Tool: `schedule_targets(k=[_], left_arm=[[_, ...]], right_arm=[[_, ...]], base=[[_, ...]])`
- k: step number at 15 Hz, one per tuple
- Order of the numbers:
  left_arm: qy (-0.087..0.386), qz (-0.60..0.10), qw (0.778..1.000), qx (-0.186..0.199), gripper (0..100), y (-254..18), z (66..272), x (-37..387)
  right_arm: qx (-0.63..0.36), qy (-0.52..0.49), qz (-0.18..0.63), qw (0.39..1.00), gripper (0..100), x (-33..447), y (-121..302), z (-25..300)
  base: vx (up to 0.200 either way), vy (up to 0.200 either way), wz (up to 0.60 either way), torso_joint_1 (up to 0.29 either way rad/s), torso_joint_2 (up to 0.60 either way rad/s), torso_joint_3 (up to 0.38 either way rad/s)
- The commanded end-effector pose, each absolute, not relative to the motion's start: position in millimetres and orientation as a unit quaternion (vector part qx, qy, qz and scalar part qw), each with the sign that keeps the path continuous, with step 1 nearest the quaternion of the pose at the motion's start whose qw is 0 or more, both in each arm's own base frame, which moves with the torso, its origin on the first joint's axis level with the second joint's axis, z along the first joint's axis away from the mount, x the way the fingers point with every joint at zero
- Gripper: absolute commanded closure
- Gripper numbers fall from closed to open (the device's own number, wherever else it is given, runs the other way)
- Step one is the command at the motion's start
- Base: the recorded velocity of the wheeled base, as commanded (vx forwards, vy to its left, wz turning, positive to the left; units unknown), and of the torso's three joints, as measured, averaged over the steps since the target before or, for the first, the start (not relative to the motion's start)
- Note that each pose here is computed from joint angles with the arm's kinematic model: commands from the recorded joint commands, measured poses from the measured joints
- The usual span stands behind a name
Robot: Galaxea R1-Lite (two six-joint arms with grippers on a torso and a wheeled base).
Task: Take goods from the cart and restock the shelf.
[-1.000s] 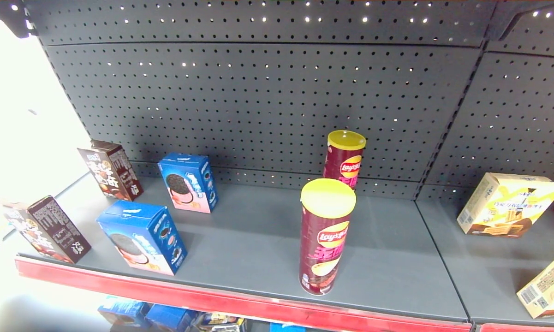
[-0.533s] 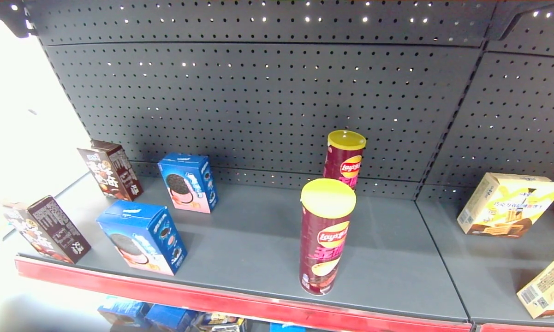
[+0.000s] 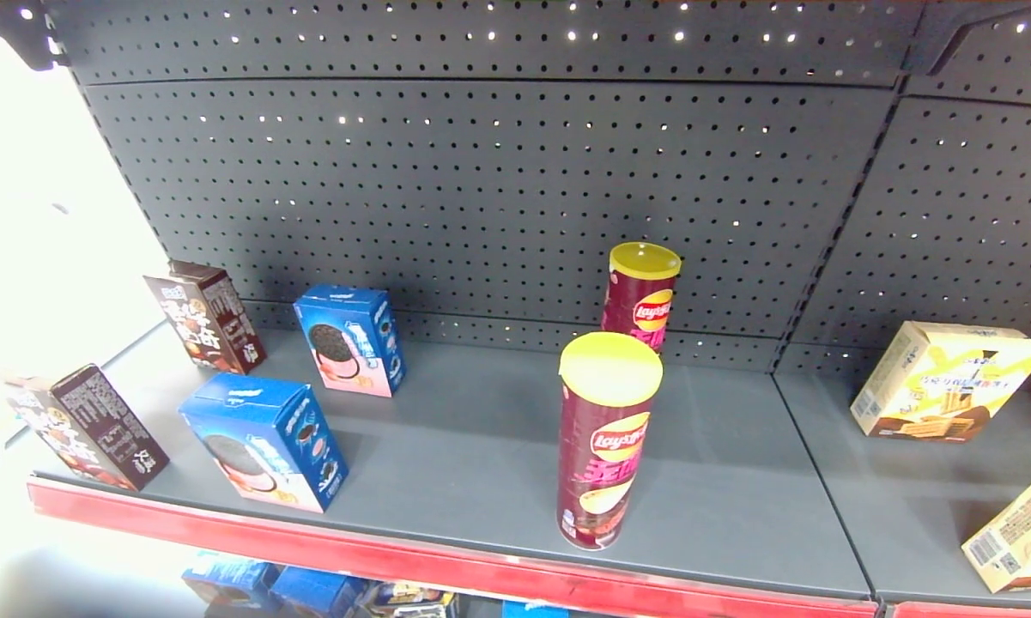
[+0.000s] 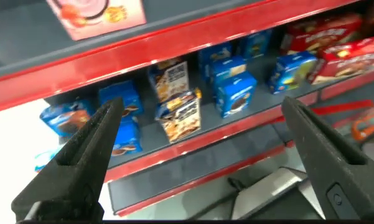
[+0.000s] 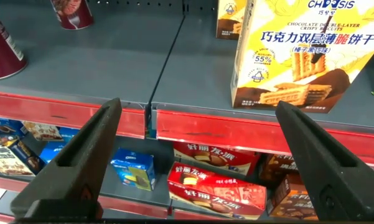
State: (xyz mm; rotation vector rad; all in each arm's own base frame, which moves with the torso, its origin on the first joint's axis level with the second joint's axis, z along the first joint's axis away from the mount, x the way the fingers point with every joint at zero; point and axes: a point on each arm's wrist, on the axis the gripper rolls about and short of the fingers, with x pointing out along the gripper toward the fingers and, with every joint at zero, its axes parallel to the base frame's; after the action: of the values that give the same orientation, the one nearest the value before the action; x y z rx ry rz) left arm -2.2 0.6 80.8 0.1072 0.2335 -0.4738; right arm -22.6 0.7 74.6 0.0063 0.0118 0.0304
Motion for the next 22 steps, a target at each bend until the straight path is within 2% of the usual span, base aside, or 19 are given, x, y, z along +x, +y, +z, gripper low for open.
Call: schedule_targets(k=[1,2,3,5,6,7,9,13,14,17,19,22], left_arm=[[0.082,-0.267,0.959,0.041,0,-7,109,11],[0.07,-0.279,0.957,0.04,0,-12,122,18],[0.067,-0.296,0.95,0.068,0,-22,148,34],[0.082,-0.278,0.949,0.128,0,-32,167,60],[0.077,-0.287,0.944,0.141,0,-34,174,64],[0.074,-0.331,0.926,0.164,0,-43,186,79],[0.086,-0.346,0.917,0.176,0,-57,199,104],[0.111,-0.4,0.891,0.182,0,-99,201,144],[0.121,-0.398,0.891,0.18,0,-106,197,153],[0.11,-0.406,0.894,0.151,0,-133,193,181],[0.111,-0.402,0.897,0.147,0,-141,186,193],[0.114,-0.415,0.89,0.15,0,-146,177,198]], right_arm=[[0.003,0.008,0.016,1.0,0,-22,1,75],[0.003,0.008,0.016,1.0,0,-22,1,75],[0.003,0.008,0.015,1.0,0,-22,1,75],[0.003,0.007,0.015,1.0,0,-22,1,75],[0.003,0.008,0.015,1.0,0,-22,1,75],[0.003,0.008,0.015,1.0,0,-22,1,75],[0.003,0.007,0.015,1.0,0,-22,1,75],[0.003,0.007,0.015,1.0,0,-22,1,75],[0.003,0.008,0.016,1.0,0,-22,1,75],[0.003,0.008,0.015,1.0,0,-22,1,75],[0.003,0.008,0.015,1.0,0,-22,1,75],[0.003,0.008,0.015,1.0,0,-22,1,75]], base=[[0.0,0.0,0.0,0.0,0.0,0.0],[0.0,0.0,0.0,0.0,0.0,0.0],[0.0,0.0,0.0,0.0,0.0,0.0],[0.0,0.0,0.0,0.0,0.0,0.0],[0.0,0.0,0.0,0.0,0.0,0.0],[0.0,0.0,0.0,0.0,0.0,0.0],[0.0,0.0,0.0,0.0,0.0,0.0],[0.0,0.0,0.0,0.0,0.0,0.0],[0.0,0.0,0.0,0.0,0.0,0.0],[0.0,0.0,0.0,0.0,0.0,0.0],[0.0,0.0,0.0,0.0,0.0,0.0],[0.0,0.0,0.0,0.0,0.0,0.0]])
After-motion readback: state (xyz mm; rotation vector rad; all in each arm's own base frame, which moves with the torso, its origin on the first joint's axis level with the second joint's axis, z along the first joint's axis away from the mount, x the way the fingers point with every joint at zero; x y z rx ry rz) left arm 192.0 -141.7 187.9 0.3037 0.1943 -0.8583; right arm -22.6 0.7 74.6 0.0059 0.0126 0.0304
